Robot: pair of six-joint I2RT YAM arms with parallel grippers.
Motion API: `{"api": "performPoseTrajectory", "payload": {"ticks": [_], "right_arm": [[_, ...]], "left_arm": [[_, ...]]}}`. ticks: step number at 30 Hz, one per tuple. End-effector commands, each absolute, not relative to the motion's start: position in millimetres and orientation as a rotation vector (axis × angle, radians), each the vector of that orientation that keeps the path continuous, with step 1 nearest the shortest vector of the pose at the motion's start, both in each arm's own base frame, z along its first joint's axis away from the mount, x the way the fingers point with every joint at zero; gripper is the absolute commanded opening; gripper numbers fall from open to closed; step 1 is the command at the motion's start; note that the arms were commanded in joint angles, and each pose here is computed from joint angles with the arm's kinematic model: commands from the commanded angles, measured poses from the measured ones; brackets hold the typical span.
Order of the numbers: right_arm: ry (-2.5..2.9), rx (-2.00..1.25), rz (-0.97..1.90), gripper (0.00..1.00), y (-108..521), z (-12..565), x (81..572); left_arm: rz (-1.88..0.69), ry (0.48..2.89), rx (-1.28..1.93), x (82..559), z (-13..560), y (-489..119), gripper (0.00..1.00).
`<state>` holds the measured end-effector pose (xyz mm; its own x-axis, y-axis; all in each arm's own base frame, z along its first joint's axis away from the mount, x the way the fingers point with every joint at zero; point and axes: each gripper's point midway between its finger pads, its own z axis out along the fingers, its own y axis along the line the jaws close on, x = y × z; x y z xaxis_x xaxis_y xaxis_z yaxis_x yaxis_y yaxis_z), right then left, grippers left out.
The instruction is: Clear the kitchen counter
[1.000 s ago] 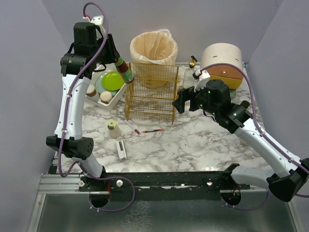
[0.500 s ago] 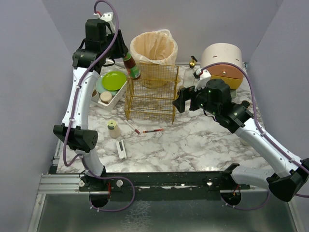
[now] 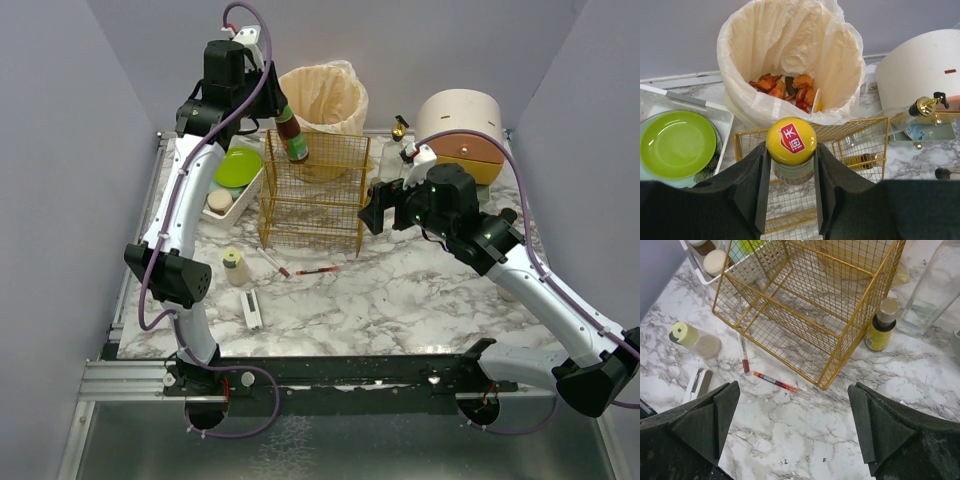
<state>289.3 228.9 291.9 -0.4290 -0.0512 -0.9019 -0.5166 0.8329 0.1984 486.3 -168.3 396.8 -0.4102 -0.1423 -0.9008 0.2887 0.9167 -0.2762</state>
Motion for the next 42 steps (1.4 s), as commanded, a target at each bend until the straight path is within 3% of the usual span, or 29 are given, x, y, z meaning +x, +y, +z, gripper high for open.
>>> {"api": "performPoseTrajectory", "payload": {"ticks": [1,14,42], "right_arm": [[1.971,-0.415,0.532,1.0,225.3,290.6,288.0],[1.98,-0.419,0.527,1.0,226.2,283.8,289.3],[1.993,-0.432,0.524,1.0,228.8,275.8,291.5]], "left_arm": [[-0.481,1.739,0.125,496.2,451.1,-176.4,0.0],[-0.342,1.756,0.115,508.3,429.4,-161.1,0.0],[-0.202,1.952,0.218,508.0,317.9,-176.4,0.0]]}}
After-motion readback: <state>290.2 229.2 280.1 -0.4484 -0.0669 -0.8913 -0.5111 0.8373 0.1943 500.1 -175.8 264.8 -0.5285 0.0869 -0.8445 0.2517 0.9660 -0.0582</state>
